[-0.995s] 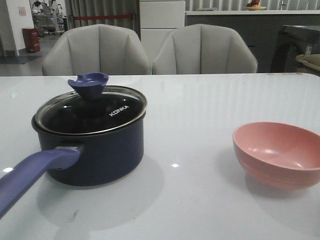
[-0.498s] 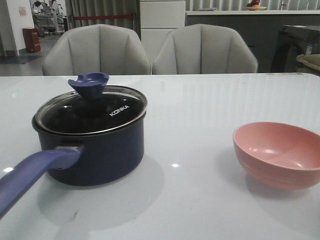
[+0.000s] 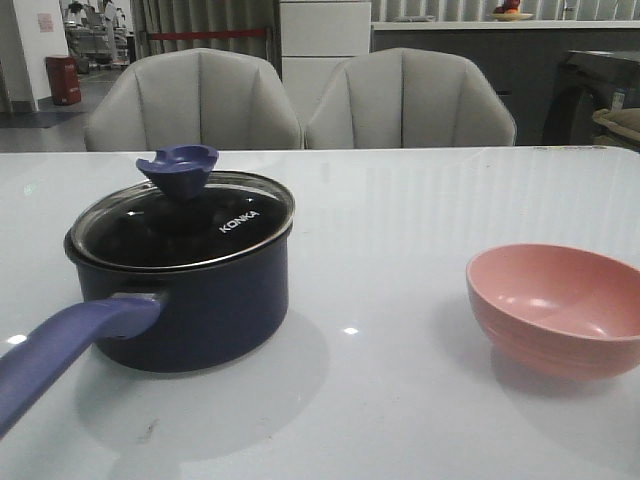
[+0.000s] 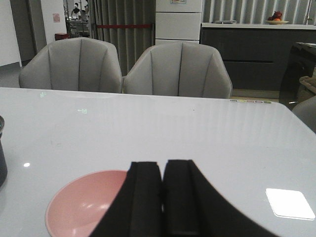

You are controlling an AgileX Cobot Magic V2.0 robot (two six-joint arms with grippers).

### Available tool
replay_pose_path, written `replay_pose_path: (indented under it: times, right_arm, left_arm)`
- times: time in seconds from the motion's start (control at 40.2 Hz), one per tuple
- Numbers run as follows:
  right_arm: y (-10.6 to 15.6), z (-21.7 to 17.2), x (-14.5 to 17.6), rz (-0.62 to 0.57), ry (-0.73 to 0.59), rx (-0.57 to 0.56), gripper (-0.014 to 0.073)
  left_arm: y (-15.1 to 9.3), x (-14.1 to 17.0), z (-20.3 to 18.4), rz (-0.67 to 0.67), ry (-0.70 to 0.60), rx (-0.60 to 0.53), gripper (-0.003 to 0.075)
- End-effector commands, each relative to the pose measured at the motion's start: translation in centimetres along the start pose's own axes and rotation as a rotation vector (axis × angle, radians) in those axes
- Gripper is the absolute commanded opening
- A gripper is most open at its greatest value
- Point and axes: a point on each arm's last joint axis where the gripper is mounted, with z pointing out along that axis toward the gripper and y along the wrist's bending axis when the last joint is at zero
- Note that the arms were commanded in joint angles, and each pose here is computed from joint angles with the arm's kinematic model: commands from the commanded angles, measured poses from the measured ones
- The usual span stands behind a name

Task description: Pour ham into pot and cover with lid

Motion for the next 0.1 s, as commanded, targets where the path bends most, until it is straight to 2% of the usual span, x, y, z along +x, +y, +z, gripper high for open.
replay_pose_path:
  times: [0.0, 0.075]
  right_arm:
    - [0.05, -0.17, -0.62, -0.010, -0.097, -0.004, 0.0139]
    - [0.05, -0.17, -0.62, -0.010, -0.097, -0.004, 0.0139]
  left_arm:
    - [-0.03, 0.23, -0.04, -0.019, -0.071, 0.006, 0.0121]
    - [-0.03, 0.23, -0.04, -0.019, -0.071, 0.006, 0.0122]
